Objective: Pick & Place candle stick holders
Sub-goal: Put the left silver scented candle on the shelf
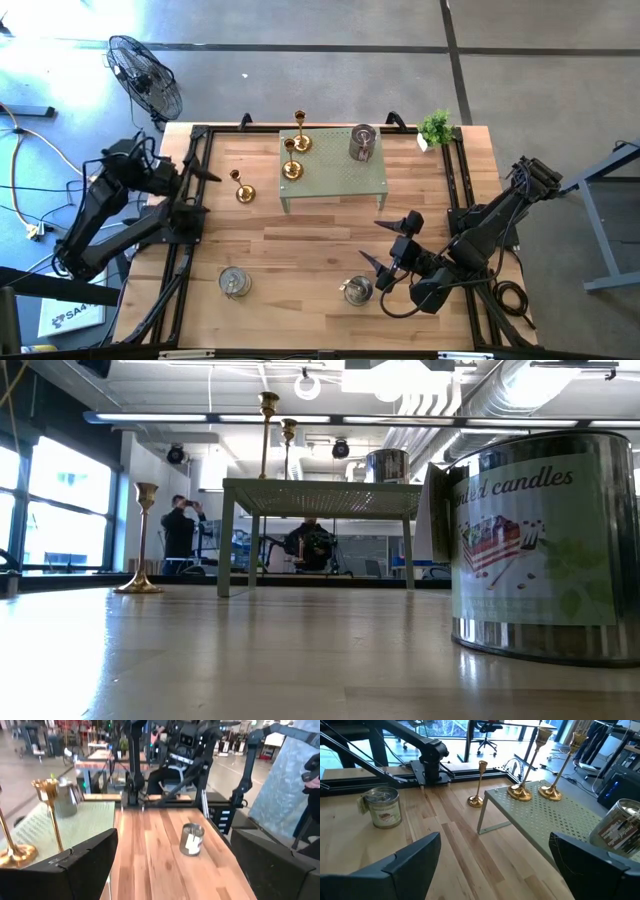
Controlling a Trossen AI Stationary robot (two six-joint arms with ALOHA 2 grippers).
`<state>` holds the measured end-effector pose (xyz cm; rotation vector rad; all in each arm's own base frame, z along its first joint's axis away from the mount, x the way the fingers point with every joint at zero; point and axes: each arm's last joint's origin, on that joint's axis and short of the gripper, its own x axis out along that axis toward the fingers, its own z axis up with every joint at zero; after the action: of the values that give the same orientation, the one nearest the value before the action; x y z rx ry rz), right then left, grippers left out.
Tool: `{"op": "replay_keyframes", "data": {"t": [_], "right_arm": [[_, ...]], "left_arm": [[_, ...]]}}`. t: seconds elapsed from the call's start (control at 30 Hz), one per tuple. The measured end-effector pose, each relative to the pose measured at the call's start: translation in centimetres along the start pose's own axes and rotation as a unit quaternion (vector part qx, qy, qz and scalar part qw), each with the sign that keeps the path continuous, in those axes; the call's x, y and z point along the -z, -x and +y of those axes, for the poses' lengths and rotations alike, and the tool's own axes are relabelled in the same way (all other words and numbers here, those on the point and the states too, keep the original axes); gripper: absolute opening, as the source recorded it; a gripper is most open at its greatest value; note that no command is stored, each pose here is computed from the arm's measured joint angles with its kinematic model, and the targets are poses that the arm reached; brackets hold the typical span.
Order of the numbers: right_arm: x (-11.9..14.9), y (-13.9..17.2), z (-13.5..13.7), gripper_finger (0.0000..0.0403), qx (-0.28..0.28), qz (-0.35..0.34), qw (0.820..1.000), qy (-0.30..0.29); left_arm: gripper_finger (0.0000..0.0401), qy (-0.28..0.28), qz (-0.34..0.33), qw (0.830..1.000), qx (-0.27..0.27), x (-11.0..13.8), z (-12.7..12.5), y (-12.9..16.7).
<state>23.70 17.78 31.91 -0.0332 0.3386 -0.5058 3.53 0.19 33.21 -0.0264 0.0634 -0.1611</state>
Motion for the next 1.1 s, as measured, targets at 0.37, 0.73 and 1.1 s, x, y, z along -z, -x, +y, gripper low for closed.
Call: {"op": "replay_keyframes", "data": {"t": [0.37,0.73,1.1], "right_arm": [[0.0,0.0,-0.1,0.0366,0.008,-0.005,1.0,0.004],[-0.6,-2.7,0.9,0.0381,-0.08,0.044,0.995,-0.033],[-0.2,-4.6,1.3,0.0398,-0.059,0.045,0.997,-0.018]], "left_arm": [[0.038,0.0,-0.002,1.0,-0.001,1.0,-1.9,1.4],[0.038,0.022,-0.003,1.0,-0.015,1.7,-2.8,2.1],[0.038,0.041,0.019,0.999,-0.027,2.5,-3.0,2.3]]}}
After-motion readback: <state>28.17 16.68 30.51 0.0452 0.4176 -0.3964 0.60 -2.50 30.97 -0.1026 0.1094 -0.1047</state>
